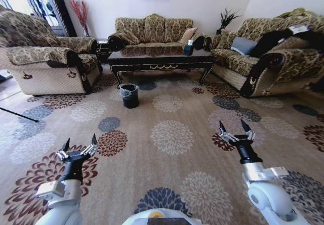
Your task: Move to the front of the table and pick up the trash from the floor, then place it into the trash bin.
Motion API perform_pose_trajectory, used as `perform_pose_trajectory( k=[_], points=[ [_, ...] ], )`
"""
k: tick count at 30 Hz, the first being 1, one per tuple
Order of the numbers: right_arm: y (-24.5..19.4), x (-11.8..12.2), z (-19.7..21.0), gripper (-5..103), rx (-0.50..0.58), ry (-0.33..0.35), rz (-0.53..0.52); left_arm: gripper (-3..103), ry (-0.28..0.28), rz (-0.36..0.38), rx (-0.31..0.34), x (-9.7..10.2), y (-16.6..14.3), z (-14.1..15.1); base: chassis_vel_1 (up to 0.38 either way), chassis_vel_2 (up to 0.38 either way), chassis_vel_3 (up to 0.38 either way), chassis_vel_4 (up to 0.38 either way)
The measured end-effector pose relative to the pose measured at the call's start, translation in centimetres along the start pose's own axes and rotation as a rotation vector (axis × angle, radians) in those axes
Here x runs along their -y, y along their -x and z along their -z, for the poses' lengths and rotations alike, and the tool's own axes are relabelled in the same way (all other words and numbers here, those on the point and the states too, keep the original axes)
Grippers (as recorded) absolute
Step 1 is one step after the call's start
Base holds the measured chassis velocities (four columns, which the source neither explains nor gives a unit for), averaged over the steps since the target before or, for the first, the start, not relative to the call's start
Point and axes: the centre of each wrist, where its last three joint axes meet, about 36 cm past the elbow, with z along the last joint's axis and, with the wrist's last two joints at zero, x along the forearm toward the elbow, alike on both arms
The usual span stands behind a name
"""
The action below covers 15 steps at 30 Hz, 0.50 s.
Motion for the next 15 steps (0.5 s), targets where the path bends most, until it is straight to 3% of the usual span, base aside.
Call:
perform_pose_trajectory(
  k=[15],
  points=[
    [0.18,-0.79,0.05,100,-0.006,0.007,0.013,100,-0.009,0.017,-0.012,0.02,-0.08,-0.26,0.000,0.000,0.000,0.000]
  ],
)
